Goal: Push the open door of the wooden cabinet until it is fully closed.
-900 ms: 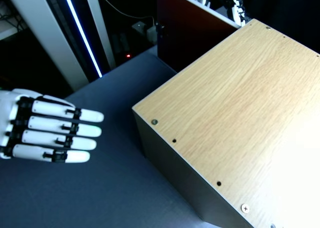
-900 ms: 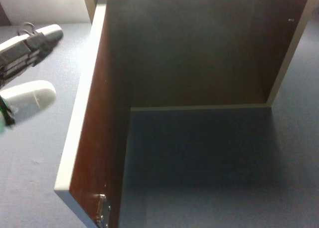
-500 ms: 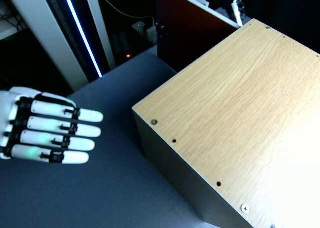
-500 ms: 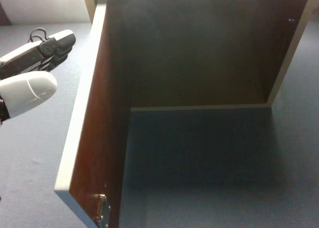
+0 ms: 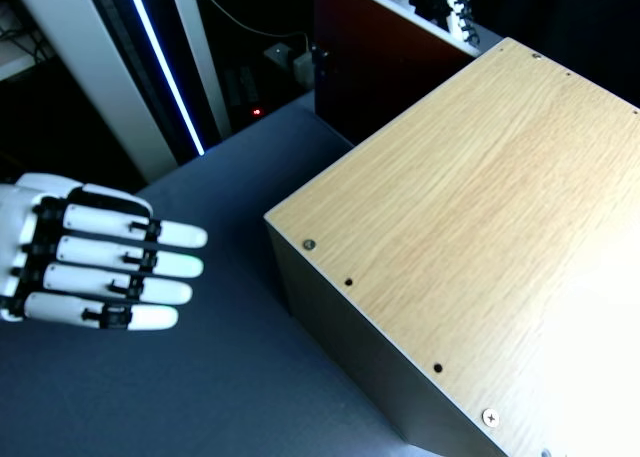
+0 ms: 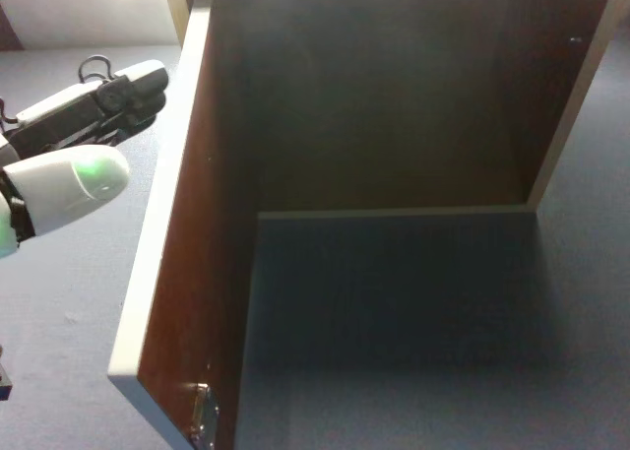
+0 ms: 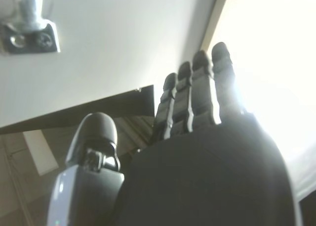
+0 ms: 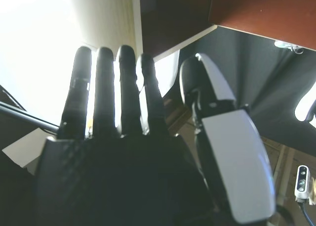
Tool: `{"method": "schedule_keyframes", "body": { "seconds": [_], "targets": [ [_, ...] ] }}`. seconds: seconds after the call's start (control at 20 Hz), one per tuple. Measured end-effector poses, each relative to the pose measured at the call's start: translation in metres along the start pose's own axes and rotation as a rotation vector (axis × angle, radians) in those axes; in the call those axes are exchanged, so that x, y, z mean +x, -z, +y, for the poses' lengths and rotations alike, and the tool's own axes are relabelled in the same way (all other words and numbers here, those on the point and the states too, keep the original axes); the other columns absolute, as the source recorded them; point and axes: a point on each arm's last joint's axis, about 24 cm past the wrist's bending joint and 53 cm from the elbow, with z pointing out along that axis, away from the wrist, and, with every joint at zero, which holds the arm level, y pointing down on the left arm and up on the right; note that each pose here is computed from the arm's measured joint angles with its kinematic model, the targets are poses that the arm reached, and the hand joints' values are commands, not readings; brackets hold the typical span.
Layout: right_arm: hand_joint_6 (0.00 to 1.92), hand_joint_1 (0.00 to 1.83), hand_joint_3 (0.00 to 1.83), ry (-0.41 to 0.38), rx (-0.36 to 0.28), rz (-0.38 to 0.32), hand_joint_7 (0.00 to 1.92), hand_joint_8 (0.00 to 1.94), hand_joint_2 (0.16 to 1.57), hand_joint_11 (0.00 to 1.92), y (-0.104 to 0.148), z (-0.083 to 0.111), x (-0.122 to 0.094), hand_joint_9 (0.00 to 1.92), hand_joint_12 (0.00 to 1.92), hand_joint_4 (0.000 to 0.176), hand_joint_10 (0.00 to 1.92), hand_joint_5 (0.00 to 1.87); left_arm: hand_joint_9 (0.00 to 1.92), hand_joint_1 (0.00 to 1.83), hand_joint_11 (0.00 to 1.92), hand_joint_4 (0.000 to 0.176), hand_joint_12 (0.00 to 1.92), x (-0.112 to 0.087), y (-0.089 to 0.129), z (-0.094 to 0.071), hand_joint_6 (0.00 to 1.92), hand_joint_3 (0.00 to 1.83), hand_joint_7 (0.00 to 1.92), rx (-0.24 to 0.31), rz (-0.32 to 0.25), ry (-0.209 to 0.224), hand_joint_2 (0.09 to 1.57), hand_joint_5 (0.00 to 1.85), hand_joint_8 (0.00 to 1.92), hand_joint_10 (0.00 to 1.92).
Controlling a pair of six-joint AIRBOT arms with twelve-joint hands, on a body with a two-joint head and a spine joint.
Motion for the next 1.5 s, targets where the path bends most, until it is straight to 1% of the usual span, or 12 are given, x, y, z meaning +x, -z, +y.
{"method": "schedule_keyframes", "body": {
  "seconds": [0.15, 0.35, 0.4, 0.5, 0.6, 0.65, 0.7, 0.9, 1.0, 1.2, 1.35, 1.5],
  "targets": [
    [0.00, 0.56, 0.00, 0.000, 0.000, 0.000, 0.34, 0.00, 1.41, 0.00, 0.000, 0.000, 0.000, 0.28, 0.71, 0.000, 0.00, 0.33, 0.13, 0.00, 0.11, 0.000, 0.01, 0.008, -0.004, 0.001, 0.01, 0.01, 0.13, 0.008, 0.027, 0.002, 1.42, 0.13, 0.01, 0.01],
    [0.00, 0.68, 0.00, 0.000, 0.000, 0.000, 0.37, 0.01, 1.40, 0.02, 0.000, 0.000, 0.000, 0.30, 0.71, 0.000, 0.01, 0.35, 0.10, 0.00, 0.09, 0.000, 0.00, 0.015, -0.012, 0.000, 0.00, 0.00, 0.09, 0.020, 0.059, -0.004, 1.41, 0.09, 0.00, 0.00],
    [0.00, 0.63, 0.00, 0.000, 0.000, 0.000, 0.36, 0.00, 1.40, 0.02, 0.000, 0.000, 0.000, 0.31, 0.71, 0.000, 0.01, 0.34, 0.10, 0.00, 0.09, 0.000, 0.00, 0.020, -0.015, 0.001, 0.00, 0.00, 0.09, 0.022, 0.074, -0.005, 1.41, 0.09, 0.00, 0.00],
    [0.00, 0.66, 0.00, 0.000, 0.001, 0.001, 0.37, 0.00, 1.40, 0.03, 0.000, 0.000, 0.000, 0.32, 0.72, 0.000, 0.01, 0.35, 0.08, 0.00, 0.09, 0.000, 0.00, 0.026, -0.019, 0.003, 0.00, 0.00, 0.07, 0.021, 0.100, -0.009, 1.40, 0.08, 0.00, 0.00],
    [0.00, 0.65, 0.00, 0.000, 0.000, 0.000, 0.37, 0.00, 1.39, 0.03, 0.000, 0.000, 0.000, 0.31, 0.72, 0.000, 0.00, 0.35, 0.08, 0.00, 0.09, 0.000, 0.00, 0.032, -0.020, 0.006, 0.01, 0.00, 0.07, 0.019, 0.112, -0.001, 1.41, 0.09, 0.00, 0.00],
    [0.00, 0.65, 0.00, -0.001, 0.001, 0.000, 0.35, 0.00, 1.39, 0.03, 0.000, -0.001, 0.000, 0.30, 0.67, 0.000, 0.00, 0.34, 0.08, 0.00, 0.09, 0.000, 0.00, 0.036, -0.022, 0.009, 0.01, 0.00, 0.07, 0.012, 0.127, -0.004, 1.41, 0.09, 0.00, 0.00],
    [0.00, 0.66, 0.00, -0.001, 0.001, 0.001, 0.36, 0.00, 1.39, 0.05, 0.000, 0.000, 0.000, 0.30, 0.64, 0.000, 0.00, 0.35, 0.08, 0.00, 0.09, 0.000, 0.00, 0.038, -0.024, 0.010, 0.01, 0.00, 0.08, 0.015, 0.132, -0.002, 1.41, 0.10, 0.00, 0.00],
    [0.00, 0.68, 0.00, -0.002, 0.001, 0.000, 0.36, 0.00, 1.39, 0.07, 0.000, -0.001, 0.000, 0.31, 0.63, 0.000, 0.00, 0.35, 0.07, 0.00, 0.07, 0.000, 0.00, 0.040, -0.030, 0.011, 0.00, 0.00, 0.07, 0.026, 0.138, 0.001, 1.41, 0.07, 0.00, 0.00],
    [0.00, 0.67, 0.00, -0.002, 0.001, 0.001, 0.36, 0.00, 1.38, 0.08, 0.000, -0.001, 0.001, 0.32, 0.62, 0.000, 0.00, 0.35, 0.06, 0.00, 0.05, 0.000, 0.00, 0.046, -0.034, 0.011, 0.00, 0.00, 0.05, 0.036, 0.155, 0.002, 1.41, 0.05, 0.00, 0.00],
    [0.00, 0.73, 0.00, -0.001, 0.001, 0.001, 0.38, 0.00, 1.37, 0.08, 0.000, -0.001, 0.001, 0.33, 0.63, 0.000, 0.00, 0.36, 0.08, 0.00, 0.08, 0.000, 0.01, 0.050, -0.043, 0.015, 0.02, 0.01, 0.08, 0.038, 0.165, 0.005, 1.43, 0.10, 0.01, 0.01],
    [0.00, 0.72, 0.00, -0.002, -0.001, 0.000, 0.37, 0.00, 1.37, 0.07, 0.000, -0.001, 0.001, 0.32, 0.65, 0.000, 0.00, 0.36, 0.08, 0.00, 0.06, 0.000, 0.01, 0.056, -0.051, 0.020, 0.01, 0.01, 0.10, 0.033, 0.184, 0.000, 1.44, 0.10, 0.01, 0.01],
    [0.00, 0.69, 0.00, -0.001, 0.001, 0.000, 0.38, 0.00, 1.37, 0.06, 0.000, -0.002, 0.001, 0.32, 0.66, 0.000, 0.00, 0.37, 0.10, 0.00, 0.07, 0.000, 0.01, 0.065, -0.059, 0.029, 0.01, 0.01, 0.11, 0.020, 0.205, 0.006, 1.46, 0.12, 0.01, 0.01]
  ]
}}
